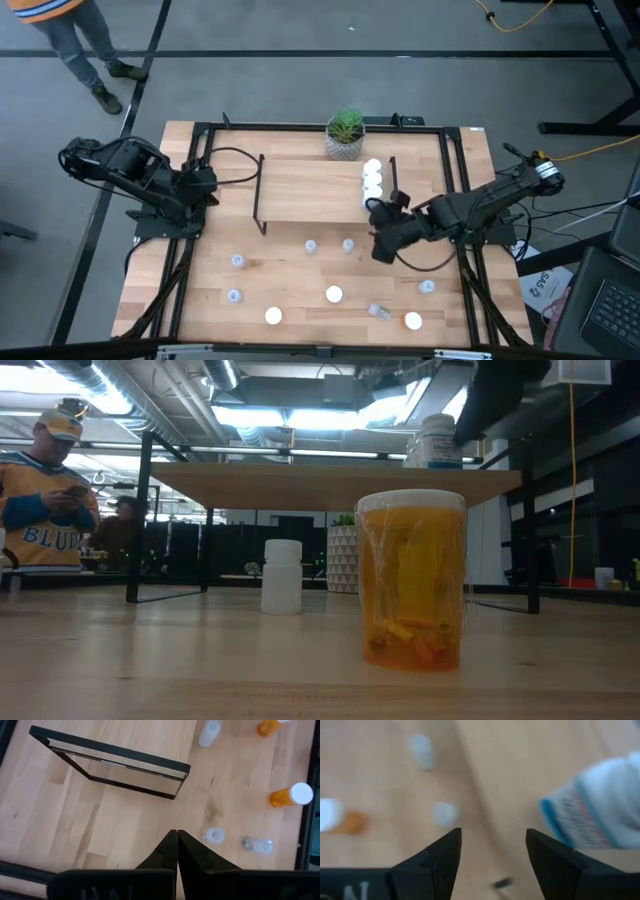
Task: Pick and place medicine bottles onto shelf by color
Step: Adjust the white medicine bottles on the shelf, then put the bottom right orange pill bottle on the shelf
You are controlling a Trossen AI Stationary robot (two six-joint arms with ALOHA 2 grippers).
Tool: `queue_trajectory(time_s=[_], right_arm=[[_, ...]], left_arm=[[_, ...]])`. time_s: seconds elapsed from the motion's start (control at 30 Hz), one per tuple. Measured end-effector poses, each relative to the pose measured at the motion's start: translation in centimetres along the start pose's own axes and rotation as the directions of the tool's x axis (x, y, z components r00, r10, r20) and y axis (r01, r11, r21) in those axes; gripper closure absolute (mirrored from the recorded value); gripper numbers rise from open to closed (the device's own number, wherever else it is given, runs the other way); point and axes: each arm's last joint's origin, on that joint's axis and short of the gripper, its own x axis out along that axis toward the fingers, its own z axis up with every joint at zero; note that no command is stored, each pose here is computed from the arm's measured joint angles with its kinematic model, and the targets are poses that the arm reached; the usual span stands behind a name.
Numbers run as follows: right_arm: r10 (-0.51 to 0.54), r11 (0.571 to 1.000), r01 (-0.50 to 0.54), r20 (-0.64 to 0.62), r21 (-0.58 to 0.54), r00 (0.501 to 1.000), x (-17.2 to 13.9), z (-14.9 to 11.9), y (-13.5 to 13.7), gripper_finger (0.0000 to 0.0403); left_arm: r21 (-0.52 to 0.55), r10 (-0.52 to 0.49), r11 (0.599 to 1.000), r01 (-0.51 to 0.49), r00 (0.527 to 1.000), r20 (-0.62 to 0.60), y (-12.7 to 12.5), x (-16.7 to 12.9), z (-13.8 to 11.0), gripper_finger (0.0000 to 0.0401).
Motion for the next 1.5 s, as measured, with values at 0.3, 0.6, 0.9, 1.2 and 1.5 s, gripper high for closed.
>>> queue_trajectory(time_s=[0.3, 0.6, 0.9, 1.2, 1.5], right_arm=[[0.26, 0.964, -0.256, -0.076, 0.068, 0.963, -6.5, 0.2, 3.3, 0.0179], [0.265, 0.924, -0.178, -0.23, 0.339, 0.936, -10.3, -4.6, 5.4, 0.0179], [0.205, 0.843, 0.022, -0.359, 0.538, 0.911, -9.5, -10.0, 6.4, 0.0179], [0.373, 0.838, -0.157, -0.338, 0.522, 0.864, -5.9, -11.3, 10.8, 0.0179], [0.377, 0.879, -0.138, -0.487, 0.457, 0.788, -3.5, -11.8, 12.3, 0.0179]], left_arm=[[-0.008, -0.022, 1.0, 0.022, 0.999, 0.033, -0.2, 0.0, 0.3, 0.0401], [-0.025, -0.022, 0.999, 0.023, 0.999, 0.034, -0.2, 0.0, 0.3, 0.0401], [-0.029, -0.017, 0.999, 0.019, 0.999, 0.045, -0.2, 0.0, 0.4, 0.0401], [-0.032, -0.013, 0.999, 0.015, 0.998, 0.06, -0.2, 0.0, 0.5, 0.0401], [-0.049, 0.034, 0.998, -0.027, 0.989, 0.142, -0.3, -0.1, 1.0, 0.0401]])
